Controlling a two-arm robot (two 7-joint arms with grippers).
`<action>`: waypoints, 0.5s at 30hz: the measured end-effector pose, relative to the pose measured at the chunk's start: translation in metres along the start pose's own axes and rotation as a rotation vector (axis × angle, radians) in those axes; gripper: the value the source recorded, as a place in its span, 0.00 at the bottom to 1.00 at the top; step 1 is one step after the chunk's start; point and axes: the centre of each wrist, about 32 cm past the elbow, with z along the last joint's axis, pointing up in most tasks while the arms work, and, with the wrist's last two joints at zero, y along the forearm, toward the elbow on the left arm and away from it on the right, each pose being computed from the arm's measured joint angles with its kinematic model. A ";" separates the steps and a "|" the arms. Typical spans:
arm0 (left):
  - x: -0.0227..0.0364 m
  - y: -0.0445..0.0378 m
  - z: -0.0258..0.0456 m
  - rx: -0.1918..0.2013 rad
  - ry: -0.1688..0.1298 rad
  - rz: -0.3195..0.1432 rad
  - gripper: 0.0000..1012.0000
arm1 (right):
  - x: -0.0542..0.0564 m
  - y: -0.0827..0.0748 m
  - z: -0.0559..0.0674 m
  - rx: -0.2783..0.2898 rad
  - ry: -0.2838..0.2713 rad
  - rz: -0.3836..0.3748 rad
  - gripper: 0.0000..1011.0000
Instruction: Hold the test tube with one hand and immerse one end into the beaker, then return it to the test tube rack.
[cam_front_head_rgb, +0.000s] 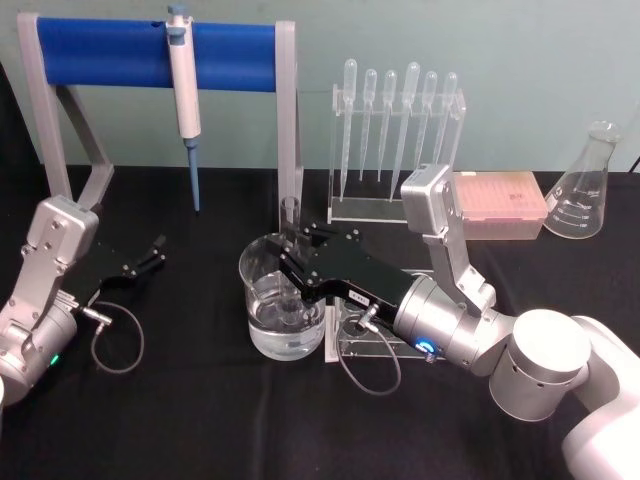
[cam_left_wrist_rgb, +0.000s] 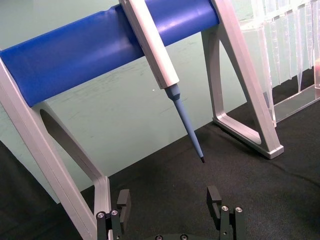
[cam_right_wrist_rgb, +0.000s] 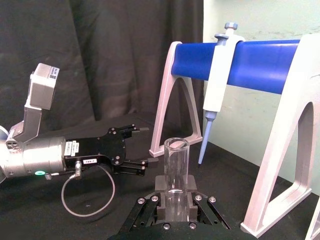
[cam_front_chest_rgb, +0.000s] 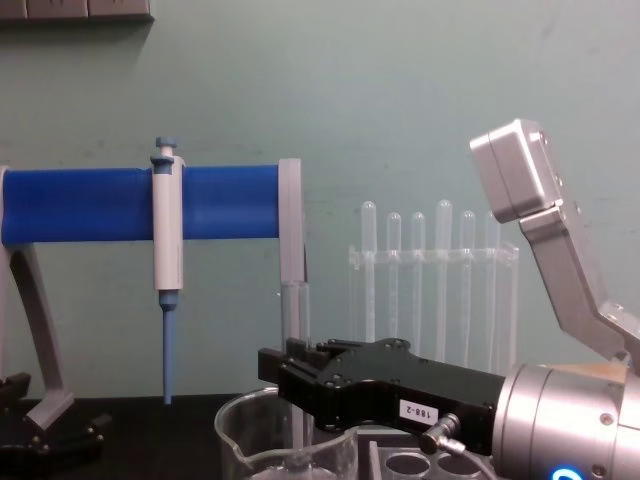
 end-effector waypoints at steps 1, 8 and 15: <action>0.0000 0.0000 0.0000 0.000 0.000 0.000 0.99 | 0.000 0.000 0.000 0.000 0.000 0.000 0.22; 0.0000 0.0000 0.0000 0.000 0.000 0.000 0.99 | 0.000 0.000 0.000 0.000 0.000 0.000 0.22; 0.0000 0.0000 0.0000 0.000 0.000 0.000 0.99 | 0.000 0.000 0.002 0.001 -0.003 0.002 0.22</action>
